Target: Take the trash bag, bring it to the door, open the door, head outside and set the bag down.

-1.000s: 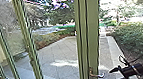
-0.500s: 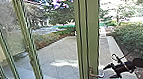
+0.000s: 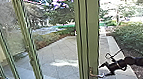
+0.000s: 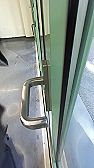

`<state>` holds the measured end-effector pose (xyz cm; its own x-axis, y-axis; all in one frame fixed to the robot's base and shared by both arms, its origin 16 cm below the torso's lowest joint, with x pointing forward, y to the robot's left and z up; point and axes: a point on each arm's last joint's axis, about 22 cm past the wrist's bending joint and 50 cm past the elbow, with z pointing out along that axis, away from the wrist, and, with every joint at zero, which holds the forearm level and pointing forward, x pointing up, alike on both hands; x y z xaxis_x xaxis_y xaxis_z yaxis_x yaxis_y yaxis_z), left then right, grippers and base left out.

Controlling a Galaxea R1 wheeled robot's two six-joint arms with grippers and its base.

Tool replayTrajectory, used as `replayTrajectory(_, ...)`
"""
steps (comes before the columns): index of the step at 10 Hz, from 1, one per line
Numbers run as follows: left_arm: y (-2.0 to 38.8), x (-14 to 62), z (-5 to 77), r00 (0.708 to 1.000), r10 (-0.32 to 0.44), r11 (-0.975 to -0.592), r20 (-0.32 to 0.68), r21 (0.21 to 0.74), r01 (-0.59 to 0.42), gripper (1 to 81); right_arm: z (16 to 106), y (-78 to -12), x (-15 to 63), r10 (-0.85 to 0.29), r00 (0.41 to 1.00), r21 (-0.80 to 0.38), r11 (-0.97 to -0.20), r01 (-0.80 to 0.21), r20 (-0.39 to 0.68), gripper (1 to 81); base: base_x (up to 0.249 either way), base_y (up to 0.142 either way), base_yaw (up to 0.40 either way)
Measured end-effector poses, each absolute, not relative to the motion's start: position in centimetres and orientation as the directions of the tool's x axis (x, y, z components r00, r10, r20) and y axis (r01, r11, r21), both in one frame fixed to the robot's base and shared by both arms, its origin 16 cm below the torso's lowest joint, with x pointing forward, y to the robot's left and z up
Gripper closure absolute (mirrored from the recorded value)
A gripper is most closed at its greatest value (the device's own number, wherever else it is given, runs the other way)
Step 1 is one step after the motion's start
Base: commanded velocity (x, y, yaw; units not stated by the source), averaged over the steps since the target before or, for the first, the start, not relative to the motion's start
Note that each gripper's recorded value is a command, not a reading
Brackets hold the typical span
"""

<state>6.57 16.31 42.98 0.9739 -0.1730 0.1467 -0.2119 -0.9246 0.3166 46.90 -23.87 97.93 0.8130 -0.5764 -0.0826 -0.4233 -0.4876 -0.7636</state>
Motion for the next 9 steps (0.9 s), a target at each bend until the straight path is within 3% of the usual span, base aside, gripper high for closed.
replayTrajectory(6,16.3,6.5,43.0,0.975,-0.17,-0.925,0.145,0.317,-0.209,81.1,92.8,-22.5,47.4,-0.645,0.747,-0.614,-0.527,-0.587,-0.16,1.0,0.0,0.0,0.0)
replayTrajectory(9,16.3,6.5,43.0,0.975,-0.171,-0.925,0.144,0.317,-0.209,81.1,92.1,-23.0,47.5,-0.657,0.736,-0.596,-0.527,-0.606,-0.167,1.0,0.0,0.0,0.0)
